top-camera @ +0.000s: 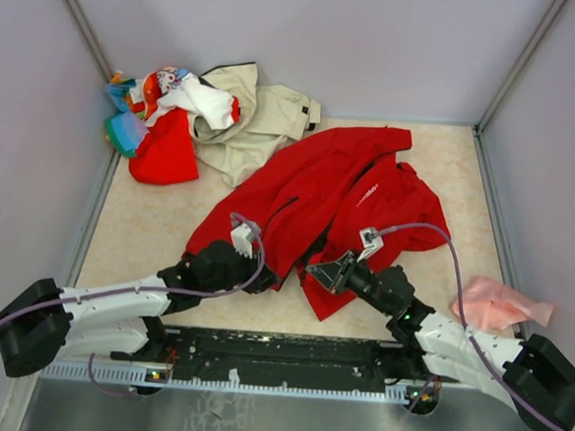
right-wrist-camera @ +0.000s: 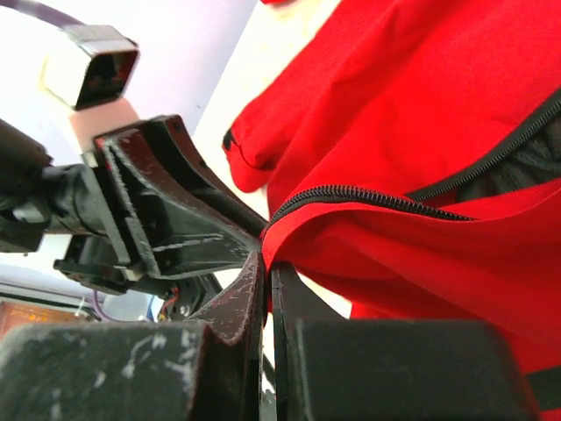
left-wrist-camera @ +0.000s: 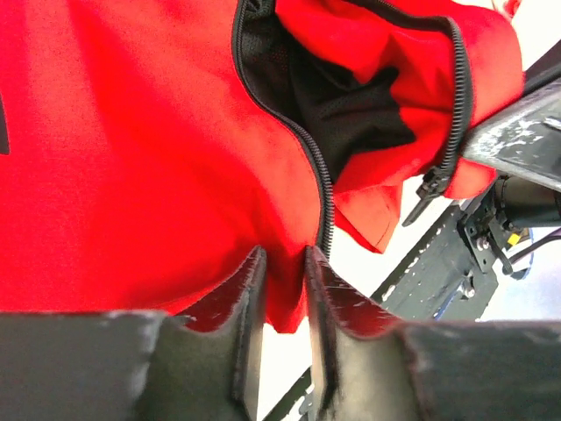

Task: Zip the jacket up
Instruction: Place the jacket at the center of the board, then adjust the jacket at the center of the board.

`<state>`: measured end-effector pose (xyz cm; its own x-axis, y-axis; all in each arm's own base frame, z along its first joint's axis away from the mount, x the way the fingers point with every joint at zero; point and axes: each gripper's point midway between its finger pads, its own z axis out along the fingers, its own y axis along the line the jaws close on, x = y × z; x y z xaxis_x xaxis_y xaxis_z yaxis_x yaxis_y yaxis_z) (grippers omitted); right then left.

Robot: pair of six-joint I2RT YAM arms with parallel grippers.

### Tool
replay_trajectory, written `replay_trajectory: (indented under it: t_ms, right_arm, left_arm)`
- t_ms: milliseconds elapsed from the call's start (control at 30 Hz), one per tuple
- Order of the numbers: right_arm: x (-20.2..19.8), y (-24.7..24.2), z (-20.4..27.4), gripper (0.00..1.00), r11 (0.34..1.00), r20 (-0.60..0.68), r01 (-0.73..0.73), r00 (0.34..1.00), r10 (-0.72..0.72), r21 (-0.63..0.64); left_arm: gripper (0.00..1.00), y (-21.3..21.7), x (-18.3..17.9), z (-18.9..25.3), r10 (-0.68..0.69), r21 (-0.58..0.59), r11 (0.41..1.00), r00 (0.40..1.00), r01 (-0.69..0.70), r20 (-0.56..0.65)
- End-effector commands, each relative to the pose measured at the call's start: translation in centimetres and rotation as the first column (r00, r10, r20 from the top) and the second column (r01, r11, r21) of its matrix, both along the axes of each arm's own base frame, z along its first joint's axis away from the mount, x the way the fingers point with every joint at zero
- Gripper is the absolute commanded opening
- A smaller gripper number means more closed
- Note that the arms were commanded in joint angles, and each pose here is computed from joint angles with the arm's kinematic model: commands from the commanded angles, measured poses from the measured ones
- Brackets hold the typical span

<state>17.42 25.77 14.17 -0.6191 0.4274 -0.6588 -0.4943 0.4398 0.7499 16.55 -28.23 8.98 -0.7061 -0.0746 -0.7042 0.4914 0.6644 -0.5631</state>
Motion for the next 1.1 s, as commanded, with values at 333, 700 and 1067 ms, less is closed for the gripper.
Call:
replay_trajectory:
  t_ms: [333, 700, 1067]
  right_arm:
    - [-0.2, 0.1, -1.1, 0.0, 0.988, 0.009, -0.037, 0.999, 0.039, -0.147]
    - [-0.6, 0.5, -0.7, 0.0, 0.982, 0.037, -0.079, 0.996, 0.087, -0.17]
    - [-1.2, 0.2, -0.9, 0.0, 0.973, 0.053, -0.102, 0.992, 0.115, -0.207]
  left_arm:
    - [0.61, -3.4, 2.4, 7.8, -0.111, -0.069, 0.991, 0.988, 0.119, 0.105]
    - [0.71, -8.5, 2.0, 6.2, -0.379, -0.145, 0.918, 0.924, 0.368, -0.054]
    - [0.64, -11.1, 2.1, 3.1, -0.451, -0.183, 0.887, 0.878, 0.423, -0.158]
